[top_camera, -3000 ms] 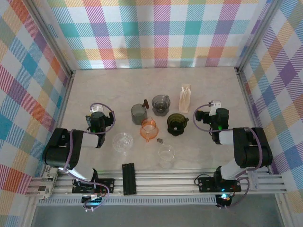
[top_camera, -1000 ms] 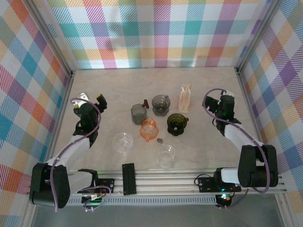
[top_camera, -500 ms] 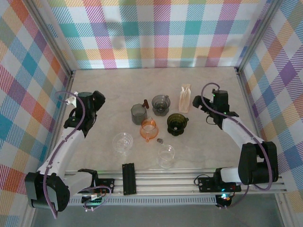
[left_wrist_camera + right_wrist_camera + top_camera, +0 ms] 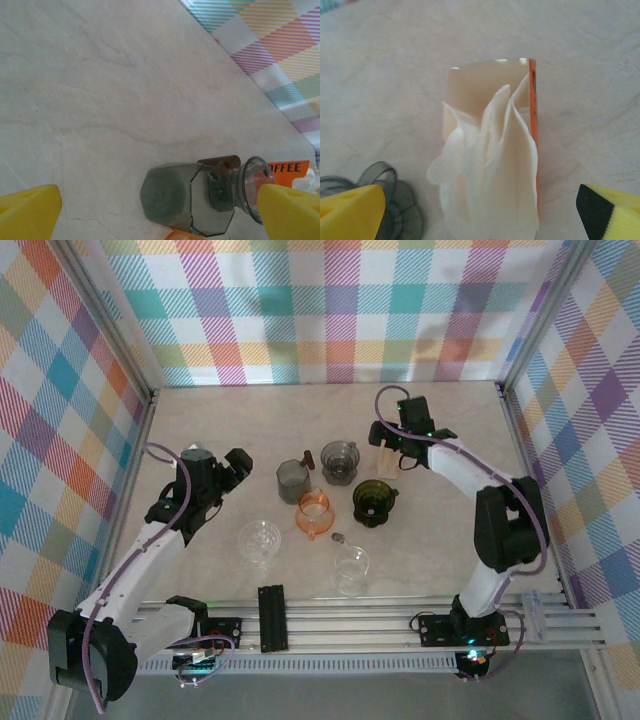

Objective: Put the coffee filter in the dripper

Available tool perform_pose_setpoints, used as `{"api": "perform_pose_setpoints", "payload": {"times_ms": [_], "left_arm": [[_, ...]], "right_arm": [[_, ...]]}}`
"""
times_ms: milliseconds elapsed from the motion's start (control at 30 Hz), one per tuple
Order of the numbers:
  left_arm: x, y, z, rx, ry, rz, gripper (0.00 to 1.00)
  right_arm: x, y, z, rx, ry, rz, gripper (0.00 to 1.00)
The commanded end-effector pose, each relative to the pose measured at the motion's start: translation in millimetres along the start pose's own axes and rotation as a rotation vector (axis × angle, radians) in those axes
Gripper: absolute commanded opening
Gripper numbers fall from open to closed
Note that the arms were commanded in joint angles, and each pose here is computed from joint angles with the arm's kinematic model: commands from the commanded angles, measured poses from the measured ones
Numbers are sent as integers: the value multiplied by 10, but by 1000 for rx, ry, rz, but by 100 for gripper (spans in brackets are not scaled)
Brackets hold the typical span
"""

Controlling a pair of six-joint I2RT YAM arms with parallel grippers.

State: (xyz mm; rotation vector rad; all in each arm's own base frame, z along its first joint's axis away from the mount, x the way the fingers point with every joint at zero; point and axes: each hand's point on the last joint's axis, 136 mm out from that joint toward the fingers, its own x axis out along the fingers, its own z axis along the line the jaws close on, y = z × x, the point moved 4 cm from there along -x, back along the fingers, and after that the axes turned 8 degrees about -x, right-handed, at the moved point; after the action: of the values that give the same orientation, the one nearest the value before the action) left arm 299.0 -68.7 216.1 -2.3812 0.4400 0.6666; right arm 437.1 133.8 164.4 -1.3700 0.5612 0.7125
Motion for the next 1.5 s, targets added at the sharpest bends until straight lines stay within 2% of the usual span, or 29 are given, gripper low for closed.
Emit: {"api": "perform_pose_setpoints", "payload": {"times_ms": [0, 200, 467, 767, 933, 1067, 1167, 1267, 1467], "left_arm": [[-11, 45, -59, 24, 45, 19, 100], [-9, 66, -35, 39, 40, 20, 100], [14, 91, -2, 42, 28, 27, 100], [-14, 83, 6, 40, 28, 19, 100], [-35, 83, 16, 34, 28, 16, 100], [-67, 85, -23, 30, 43, 28, 100], [-110, 94, -111, 24, 68, 51, 100], [-152, 130, -166, 17, 68, 78, 100], [-296, 404, -232, 90, 47, 266, 100]], "right_arm": [[69, 40, -33, -56, 78, 57, 99], [236, 53, 19, -102, 96, 103, 99], [389, 194, -96, -181, 205, 205, 99], [328, 187, -246, -228, 314, 208, 99], [266, 148, -257, -230, 322, 190, 99], [77, 73, -148, -212, 241, 126, 99], [-200, 5, -25, -209, 180, 47, 99], [-459, 21, 92, -184, 115, 18, 99], [-934, 448, 382, -204, -32, 43, 100]]}}
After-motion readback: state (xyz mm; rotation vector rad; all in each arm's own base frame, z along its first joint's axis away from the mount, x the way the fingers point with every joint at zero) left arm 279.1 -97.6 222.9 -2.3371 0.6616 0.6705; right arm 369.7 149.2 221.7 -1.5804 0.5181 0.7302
